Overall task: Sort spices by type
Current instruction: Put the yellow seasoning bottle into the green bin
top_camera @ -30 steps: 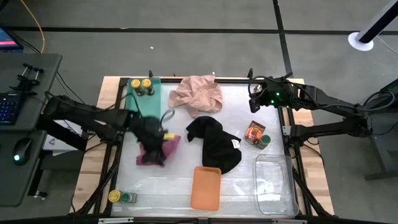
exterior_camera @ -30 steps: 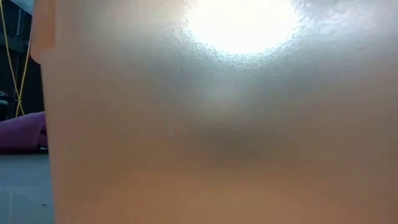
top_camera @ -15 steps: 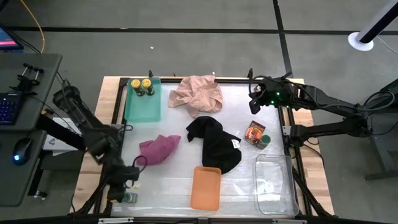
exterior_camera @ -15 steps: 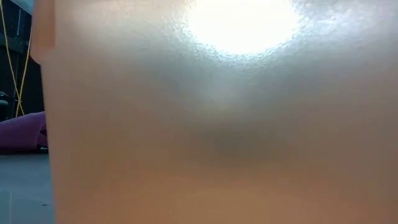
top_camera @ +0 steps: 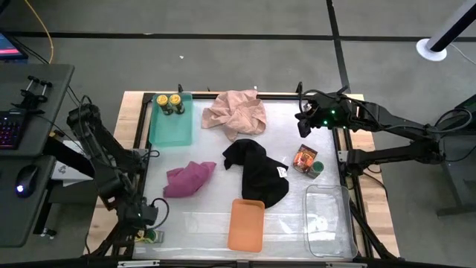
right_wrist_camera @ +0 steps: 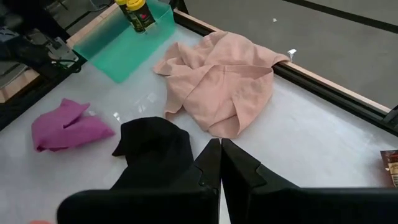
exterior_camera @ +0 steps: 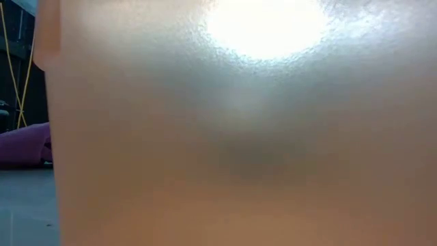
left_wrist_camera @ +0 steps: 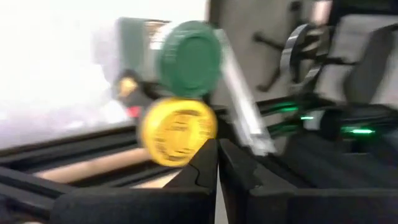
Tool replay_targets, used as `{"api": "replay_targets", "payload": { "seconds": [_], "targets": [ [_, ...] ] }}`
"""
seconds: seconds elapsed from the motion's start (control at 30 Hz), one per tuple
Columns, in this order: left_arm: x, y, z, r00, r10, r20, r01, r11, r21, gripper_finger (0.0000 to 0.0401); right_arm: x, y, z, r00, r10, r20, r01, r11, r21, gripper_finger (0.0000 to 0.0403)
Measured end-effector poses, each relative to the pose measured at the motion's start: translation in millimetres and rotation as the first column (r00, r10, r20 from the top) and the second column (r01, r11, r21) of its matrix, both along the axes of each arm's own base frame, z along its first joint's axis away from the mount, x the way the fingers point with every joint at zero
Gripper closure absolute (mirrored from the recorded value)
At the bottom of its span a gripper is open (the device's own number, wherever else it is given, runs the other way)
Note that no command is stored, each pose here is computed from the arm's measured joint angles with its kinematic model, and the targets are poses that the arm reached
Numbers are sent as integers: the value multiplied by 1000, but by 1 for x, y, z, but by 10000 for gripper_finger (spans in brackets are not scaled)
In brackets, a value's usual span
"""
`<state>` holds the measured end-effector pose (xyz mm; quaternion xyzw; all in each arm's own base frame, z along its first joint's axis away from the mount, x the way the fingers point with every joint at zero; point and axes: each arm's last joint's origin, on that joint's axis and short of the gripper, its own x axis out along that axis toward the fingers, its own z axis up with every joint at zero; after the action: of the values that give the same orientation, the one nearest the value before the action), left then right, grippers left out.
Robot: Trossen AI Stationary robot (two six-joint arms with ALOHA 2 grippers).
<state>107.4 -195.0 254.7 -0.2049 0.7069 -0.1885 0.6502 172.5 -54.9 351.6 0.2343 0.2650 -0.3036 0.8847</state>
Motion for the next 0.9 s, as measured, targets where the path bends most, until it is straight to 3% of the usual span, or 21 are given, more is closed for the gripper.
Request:
{"api": "replay_targets", "payload": {
  "seconds": [0.1,0.27,0.9],
  "targets": [
    [-1,-2,-7,999,-44,13,43,997,60,401,0,0,0,1000,0,0,0,1000,0,402],
    [-3,-10,-10,996,-86,22,85,995,43,401,0,0,0,1000,0,-1,0,1000,0,402],
    [3,-24,-27,998,-55,-36,58,995,85,401,0,0,0,999,24,-29,-25,998,-50,402]
  ]
}}
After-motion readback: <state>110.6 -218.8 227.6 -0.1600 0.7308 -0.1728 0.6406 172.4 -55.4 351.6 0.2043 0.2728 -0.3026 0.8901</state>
